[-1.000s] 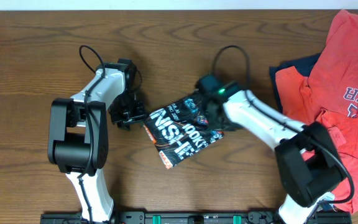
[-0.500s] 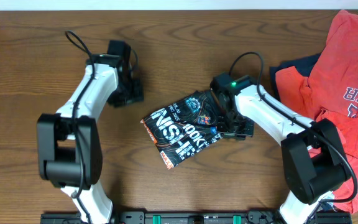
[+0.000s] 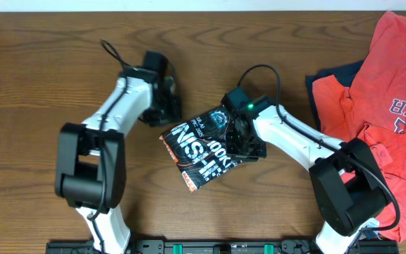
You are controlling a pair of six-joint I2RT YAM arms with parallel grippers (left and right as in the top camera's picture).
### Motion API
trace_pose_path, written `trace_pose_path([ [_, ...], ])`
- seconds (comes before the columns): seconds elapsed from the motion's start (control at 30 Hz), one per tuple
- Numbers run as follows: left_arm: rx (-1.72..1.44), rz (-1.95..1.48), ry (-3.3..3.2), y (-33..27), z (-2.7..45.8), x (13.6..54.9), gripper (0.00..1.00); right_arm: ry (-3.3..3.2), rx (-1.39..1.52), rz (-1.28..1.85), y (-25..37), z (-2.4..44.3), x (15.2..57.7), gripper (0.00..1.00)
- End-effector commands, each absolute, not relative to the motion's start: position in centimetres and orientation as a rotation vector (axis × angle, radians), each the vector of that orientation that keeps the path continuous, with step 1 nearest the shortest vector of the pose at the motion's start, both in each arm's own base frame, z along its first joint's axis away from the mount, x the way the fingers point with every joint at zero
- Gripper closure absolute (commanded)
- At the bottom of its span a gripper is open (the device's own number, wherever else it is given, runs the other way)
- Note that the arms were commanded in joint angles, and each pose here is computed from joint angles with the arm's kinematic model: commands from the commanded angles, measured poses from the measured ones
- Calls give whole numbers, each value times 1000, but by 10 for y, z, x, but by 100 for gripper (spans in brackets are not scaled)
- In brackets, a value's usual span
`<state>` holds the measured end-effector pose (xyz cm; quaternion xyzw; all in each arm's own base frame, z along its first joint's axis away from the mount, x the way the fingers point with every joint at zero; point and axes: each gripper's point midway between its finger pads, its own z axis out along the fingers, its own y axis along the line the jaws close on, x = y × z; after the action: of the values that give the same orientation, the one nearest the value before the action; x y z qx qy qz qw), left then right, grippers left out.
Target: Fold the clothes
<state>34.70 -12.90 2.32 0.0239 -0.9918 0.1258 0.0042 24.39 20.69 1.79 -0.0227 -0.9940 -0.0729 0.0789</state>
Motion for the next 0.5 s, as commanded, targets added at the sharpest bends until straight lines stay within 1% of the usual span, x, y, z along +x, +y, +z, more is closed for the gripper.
trace_pose_path([
  [0.0,23,270,-3058,-122,0,325,49,-2970,-65,-232,205,12,235,74],
  [0.1,28,217,-3018,-114,-10,308,49,-2990,-62,-255,204,-2,235,70],
  [0.17,37,197,-2981,-110,-17,295,49,-3018,-58,-266,203,-11,237,69],
  [0.27,77,161,-2911,-104,-27,270,49,-3091,-67,-178,189,-19,247,68],
  [0.4,208,128,-2782,-99,-32,233,49,-3247,-155,49,152,-19,284,67],
  [0.47,247,142,-2731,-101,-28,223,49,-3303,-139,61,142,-17,303,67],
])
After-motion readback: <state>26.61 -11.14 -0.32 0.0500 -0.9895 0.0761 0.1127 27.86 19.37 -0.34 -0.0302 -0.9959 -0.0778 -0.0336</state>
